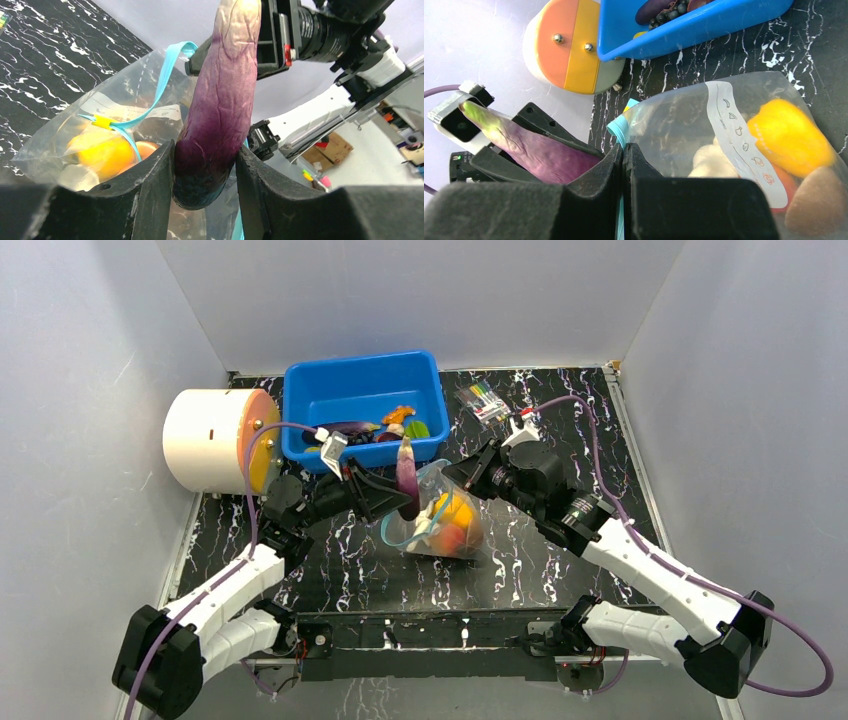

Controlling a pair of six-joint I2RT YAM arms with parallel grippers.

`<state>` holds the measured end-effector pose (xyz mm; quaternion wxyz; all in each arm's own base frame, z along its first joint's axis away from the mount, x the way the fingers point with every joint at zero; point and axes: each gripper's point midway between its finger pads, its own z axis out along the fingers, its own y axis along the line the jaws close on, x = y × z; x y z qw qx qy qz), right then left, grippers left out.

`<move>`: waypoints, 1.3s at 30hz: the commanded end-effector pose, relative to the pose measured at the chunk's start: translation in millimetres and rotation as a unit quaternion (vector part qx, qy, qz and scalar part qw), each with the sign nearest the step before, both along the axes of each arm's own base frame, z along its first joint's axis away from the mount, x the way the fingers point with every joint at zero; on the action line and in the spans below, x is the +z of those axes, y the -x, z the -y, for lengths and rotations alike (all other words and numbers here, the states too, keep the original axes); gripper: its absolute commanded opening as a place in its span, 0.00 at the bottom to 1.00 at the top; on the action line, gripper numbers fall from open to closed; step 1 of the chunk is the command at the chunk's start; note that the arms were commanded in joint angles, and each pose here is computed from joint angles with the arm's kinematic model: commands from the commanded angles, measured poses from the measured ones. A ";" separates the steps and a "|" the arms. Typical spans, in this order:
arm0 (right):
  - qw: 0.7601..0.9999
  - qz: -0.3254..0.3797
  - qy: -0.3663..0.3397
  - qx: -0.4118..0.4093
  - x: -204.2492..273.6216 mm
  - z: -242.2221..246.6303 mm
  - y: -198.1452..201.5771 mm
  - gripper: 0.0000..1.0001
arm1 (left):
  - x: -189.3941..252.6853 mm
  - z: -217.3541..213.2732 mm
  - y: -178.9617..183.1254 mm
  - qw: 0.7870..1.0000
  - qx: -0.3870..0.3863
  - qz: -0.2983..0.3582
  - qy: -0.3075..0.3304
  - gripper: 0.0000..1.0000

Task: Place the food in the zip-top bag and seal the zipper
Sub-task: Place the fake vegetable in the zipper food storage bag.

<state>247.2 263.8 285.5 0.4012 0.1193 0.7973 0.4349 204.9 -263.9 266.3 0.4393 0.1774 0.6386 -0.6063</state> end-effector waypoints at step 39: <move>0.998 0.059 -0.001 -0.002 21.4 9.8 2.4 0.00 | -45.9 -26.8 -16.1 0.960 0.077 0.070 -0.261 0.62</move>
